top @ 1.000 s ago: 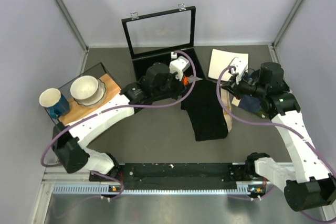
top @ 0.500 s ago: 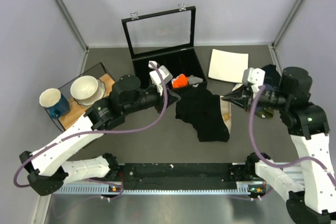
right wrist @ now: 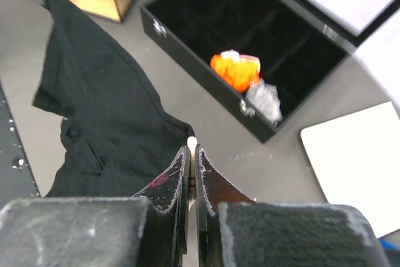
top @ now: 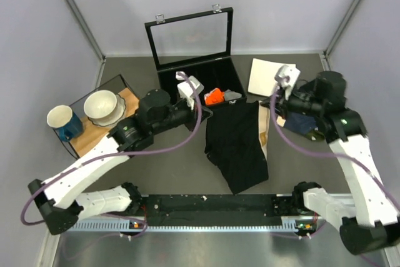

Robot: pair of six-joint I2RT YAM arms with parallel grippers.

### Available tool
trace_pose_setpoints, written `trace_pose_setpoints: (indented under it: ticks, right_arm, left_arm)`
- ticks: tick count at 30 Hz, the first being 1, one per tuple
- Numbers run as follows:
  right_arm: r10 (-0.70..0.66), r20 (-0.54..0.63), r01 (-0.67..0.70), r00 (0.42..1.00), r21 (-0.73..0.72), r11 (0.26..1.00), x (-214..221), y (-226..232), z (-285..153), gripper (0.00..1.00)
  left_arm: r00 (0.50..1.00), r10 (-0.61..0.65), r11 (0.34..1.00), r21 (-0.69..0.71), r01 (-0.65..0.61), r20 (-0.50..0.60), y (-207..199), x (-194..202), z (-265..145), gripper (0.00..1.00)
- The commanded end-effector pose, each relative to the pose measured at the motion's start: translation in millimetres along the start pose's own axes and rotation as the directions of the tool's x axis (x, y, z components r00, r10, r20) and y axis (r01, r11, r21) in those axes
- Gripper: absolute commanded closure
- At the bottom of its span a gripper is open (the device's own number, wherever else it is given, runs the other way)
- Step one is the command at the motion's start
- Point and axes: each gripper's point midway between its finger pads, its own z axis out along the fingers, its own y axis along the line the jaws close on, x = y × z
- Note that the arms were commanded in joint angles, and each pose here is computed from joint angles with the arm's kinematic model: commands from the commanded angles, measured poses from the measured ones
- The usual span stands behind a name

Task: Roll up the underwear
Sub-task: Flatten out the underwear at the center of the board.

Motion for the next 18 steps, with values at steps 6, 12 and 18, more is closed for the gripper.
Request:
trace_pose_setpoints:
  ticks: [6, 12, 18]
  right_arm:
    - [0.221, -0.206, -0.201, 0.953, 0.113, 0.973, 133.9, -94.0, 112.2, 1.0]
    - [0.216, -0.266, -0.19, 0.94, 0.123, 0.974, 158.5, -116.4, 134.2, 1.0]
    - [0.205, -0.263, -0.188, 0.943, 0.086, 0.978, 161.1, -122.1, 147.0, 1.0]
  left_arm:
    - [0.973, -0.127, 0.976, -0.197, 0.088, -0.194, 128.0, 86.6, 109.2, 1.0]
    - [0.957, -0.128, 0.958, -0.282, 0.052, -0.259, 172.6, 104.4, 141.9, 1.0]
    - [0.969, -0.073, 0.948, -0.318, -0.005, -0.234, 178.5, 83.8, 131.4, 1.0]
